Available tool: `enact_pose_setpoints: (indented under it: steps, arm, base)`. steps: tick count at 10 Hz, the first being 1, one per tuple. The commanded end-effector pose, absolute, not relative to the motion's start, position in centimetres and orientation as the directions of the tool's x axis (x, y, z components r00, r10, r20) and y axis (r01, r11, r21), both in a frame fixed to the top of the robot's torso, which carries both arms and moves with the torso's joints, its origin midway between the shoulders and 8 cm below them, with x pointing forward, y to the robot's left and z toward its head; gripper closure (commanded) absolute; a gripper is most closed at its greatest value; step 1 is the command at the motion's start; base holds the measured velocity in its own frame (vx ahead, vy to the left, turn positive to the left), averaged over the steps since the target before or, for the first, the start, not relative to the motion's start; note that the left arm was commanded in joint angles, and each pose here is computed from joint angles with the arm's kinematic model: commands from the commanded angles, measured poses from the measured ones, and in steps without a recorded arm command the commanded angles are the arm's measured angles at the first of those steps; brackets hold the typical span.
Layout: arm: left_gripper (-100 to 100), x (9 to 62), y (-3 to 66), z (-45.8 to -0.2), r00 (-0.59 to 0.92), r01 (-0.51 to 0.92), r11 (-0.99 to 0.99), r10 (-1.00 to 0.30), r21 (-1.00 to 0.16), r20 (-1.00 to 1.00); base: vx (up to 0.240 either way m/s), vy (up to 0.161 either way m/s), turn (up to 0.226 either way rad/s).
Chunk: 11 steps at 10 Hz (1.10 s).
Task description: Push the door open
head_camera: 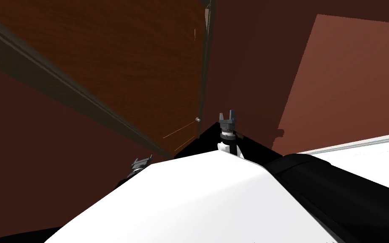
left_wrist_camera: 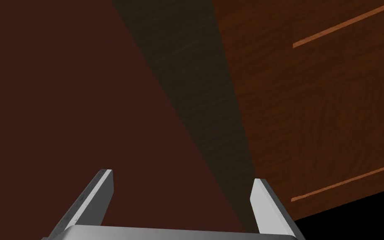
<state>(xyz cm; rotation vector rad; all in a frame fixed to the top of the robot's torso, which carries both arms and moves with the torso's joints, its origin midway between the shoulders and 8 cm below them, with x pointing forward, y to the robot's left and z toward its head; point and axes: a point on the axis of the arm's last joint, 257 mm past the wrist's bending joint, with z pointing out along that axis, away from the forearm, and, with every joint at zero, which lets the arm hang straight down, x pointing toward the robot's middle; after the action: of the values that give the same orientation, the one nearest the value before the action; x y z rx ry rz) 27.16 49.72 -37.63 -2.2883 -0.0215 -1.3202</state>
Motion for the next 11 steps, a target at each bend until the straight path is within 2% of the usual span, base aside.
enact_pose_setpoints:
  steps: [1,11]
  arm:
    - [-100,26.0,50.1,-38.6,0.547,0.276,-0.89,-0.164,-0.362,0.821]
    - [-100,19.7,51.9,-44.4,0.585,0.443,-0.891,0.204,-0.099,0.785]
  base:
    - [-0.052,-0.009,0.405]
    - [-0.06,-0.015,0.325]
